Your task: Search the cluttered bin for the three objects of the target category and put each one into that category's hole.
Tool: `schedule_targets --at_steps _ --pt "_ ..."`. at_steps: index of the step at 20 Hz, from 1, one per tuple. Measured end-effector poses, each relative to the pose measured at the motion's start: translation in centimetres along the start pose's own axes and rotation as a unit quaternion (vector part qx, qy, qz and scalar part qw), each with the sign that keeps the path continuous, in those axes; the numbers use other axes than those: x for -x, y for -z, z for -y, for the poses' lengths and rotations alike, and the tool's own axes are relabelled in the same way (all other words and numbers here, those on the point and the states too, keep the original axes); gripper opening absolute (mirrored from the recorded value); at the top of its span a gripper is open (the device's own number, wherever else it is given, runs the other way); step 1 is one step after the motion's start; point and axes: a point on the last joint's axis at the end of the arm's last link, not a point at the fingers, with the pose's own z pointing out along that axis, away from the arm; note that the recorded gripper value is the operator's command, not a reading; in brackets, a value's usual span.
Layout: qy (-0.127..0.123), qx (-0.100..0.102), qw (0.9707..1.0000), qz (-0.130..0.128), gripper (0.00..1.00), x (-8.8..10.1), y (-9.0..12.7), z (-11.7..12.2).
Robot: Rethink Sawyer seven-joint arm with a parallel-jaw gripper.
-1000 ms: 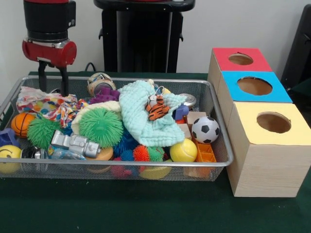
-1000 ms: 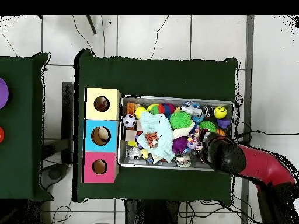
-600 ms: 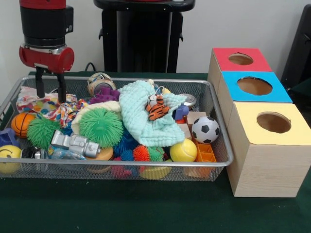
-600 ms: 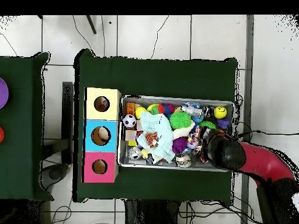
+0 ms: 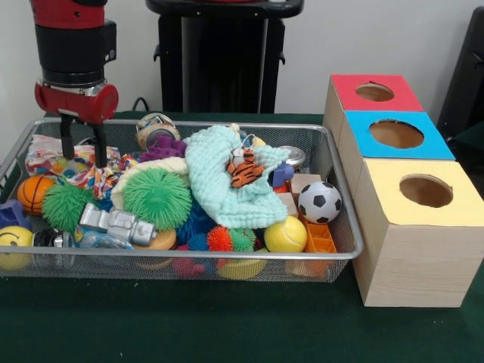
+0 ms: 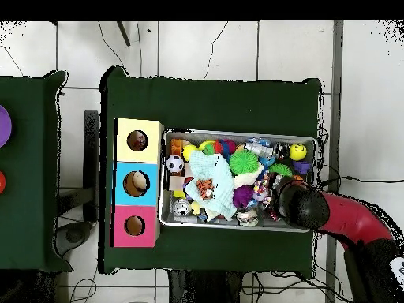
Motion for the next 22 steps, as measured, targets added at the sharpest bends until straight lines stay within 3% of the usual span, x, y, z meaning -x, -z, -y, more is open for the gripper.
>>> schedule_targets --at_steps 22 --pt "-0.013 -0.031 0.9994 0.009 1.0 0.4 1.3 3.2"
